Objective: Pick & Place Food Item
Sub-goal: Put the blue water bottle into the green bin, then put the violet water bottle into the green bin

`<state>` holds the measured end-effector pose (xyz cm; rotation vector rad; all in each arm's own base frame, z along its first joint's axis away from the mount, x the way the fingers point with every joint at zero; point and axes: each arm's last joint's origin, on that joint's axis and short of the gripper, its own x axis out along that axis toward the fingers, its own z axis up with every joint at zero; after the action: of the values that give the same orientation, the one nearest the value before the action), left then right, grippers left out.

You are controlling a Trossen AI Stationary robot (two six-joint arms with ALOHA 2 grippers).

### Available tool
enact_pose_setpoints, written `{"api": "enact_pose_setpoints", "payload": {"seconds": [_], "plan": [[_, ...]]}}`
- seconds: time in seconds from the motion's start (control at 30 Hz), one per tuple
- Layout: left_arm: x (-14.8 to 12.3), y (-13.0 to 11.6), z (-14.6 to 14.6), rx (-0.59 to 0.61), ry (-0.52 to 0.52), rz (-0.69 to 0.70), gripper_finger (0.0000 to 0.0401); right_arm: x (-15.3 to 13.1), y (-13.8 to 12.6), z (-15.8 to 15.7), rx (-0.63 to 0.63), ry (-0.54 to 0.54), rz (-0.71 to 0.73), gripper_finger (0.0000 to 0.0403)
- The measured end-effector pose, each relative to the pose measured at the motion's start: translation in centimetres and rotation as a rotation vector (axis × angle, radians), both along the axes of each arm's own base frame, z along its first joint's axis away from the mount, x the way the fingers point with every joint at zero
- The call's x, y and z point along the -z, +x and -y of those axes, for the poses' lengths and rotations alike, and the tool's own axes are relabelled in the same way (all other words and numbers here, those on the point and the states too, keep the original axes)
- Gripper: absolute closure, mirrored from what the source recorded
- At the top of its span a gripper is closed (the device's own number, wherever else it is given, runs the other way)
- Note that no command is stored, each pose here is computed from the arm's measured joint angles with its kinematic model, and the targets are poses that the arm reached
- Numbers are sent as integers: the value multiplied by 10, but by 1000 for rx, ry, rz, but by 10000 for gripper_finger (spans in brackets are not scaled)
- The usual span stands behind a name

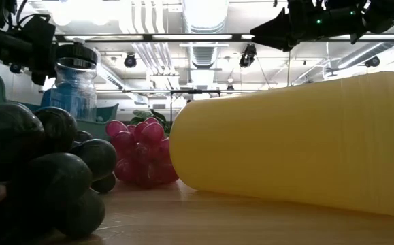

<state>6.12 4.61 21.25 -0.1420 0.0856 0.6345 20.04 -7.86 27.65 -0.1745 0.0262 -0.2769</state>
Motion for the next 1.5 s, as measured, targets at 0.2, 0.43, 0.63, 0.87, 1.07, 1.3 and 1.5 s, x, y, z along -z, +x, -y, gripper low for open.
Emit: {"api": "enact_pose_setpoints", "payload": {"seconds": [0.2, 0.43, 0.63, 0.87, 1.07, 1.3, 1.5], "plan": [[0, 0, 0, 15, -2, 2, 313, 0, 0, 0, 0, 0, 0, 97], [-1, 0, 0, 15, -2, 15, 258, 0, 0, 0, 0, 0, 0, 97], [-5, 0, 1, 19, 10, 32, 234, 0, 0, 0, 0, 0, 0, 97], [-12, -2, 3, 29, 5, 62, 230, 0, 0, 0, 0, 0, -1, 97], [-27, -7, 6, 36, 32, 103, 230, 0, 0, 0, 0, 0, 0, 97], [-53, -16, 14, 47, 109, 162, 230, 0, 0, 0, 0, 0, 0, 97], [-71, -21, 18, 38, 171, 193, 230, 0, 0, 0, 0, 0, 0, 97]]}}
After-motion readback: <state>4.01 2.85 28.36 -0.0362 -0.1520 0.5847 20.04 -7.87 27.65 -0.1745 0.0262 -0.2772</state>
